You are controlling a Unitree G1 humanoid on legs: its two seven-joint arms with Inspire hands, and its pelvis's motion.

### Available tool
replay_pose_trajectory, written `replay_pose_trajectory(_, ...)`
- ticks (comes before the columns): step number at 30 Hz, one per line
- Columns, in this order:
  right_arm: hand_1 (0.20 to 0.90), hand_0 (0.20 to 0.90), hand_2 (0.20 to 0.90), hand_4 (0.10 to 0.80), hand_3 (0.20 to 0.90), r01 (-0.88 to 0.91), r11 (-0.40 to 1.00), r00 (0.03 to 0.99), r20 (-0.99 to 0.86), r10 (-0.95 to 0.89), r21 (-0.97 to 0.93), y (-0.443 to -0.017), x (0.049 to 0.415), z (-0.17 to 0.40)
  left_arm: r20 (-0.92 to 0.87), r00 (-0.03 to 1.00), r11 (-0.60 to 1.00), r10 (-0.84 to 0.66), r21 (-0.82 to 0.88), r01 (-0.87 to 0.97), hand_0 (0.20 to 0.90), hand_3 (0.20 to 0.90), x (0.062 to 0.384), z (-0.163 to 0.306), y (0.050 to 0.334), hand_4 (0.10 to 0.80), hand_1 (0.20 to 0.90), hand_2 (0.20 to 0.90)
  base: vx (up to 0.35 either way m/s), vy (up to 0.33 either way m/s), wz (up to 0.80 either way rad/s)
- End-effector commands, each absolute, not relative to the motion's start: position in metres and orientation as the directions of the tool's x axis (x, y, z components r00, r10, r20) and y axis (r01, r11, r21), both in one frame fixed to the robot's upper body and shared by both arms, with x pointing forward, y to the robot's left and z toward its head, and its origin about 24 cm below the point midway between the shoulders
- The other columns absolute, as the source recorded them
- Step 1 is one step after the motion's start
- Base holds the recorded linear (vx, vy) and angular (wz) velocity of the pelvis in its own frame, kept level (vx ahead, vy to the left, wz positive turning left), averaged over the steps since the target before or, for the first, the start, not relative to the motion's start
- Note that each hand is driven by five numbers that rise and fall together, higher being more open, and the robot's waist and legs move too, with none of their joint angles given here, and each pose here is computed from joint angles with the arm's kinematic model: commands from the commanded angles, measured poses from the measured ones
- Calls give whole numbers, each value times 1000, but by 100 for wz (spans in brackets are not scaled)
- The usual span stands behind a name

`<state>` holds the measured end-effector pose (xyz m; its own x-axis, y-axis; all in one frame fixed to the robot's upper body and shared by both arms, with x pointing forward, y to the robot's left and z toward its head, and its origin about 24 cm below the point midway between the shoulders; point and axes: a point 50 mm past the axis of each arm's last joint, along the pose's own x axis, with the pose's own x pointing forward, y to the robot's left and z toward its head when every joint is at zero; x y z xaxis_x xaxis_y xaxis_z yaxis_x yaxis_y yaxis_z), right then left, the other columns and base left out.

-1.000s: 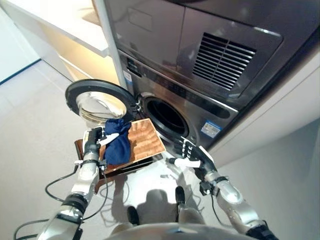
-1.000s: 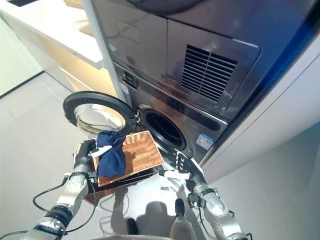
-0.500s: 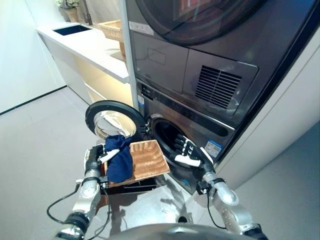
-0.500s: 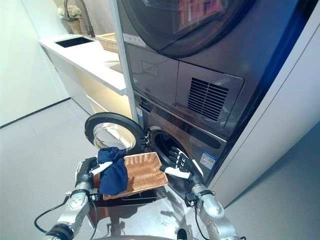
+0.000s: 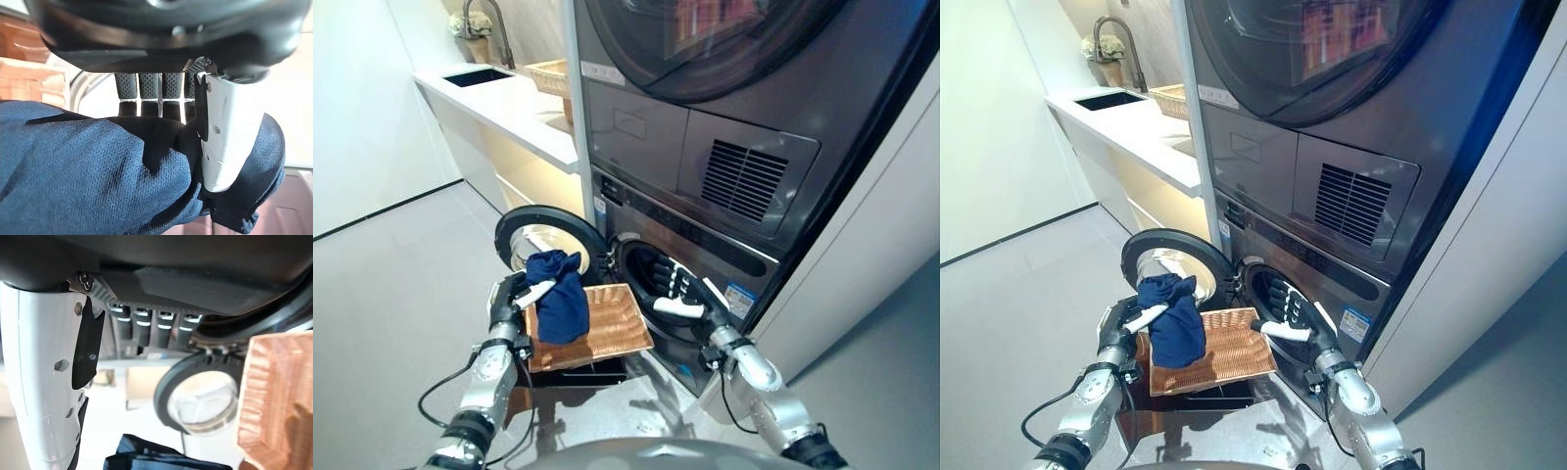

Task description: Pick up the clothes and place them into the washing machine

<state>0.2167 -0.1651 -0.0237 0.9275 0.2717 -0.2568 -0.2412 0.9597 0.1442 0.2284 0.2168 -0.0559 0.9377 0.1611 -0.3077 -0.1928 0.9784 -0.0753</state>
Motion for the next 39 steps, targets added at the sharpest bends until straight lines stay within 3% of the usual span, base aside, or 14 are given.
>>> replay_pose_trajectory(1, 900, 900, 900, 800, 900, -328, 936, 939, -62, 337, 130, -153, 250, 12, -20, 992, 980, 127, -153, -128, 200, 200, 267, 0, 216, 300, 200, 200, 0, 0, 0)
replay_pose_trajectory(20, 900, 900, 900, 800, 900, -439, 888, 893, -40, 448, 140, -125, 259, 18, 193, 981, 934, -25, -345, 91, 200, 200, 268, 41, 188, 300, 200, 200, 4, -23, 6)
replay_pose_trajectory(39, 900, 900, 900, 800, 900, -594, 802, 804, 47, 592, 61, -89, 265, 43, 228, 955, 880, -192, -391, 270, 200, 200, 263, 47, 159, 300, 200, 200, -6, -13, 3)
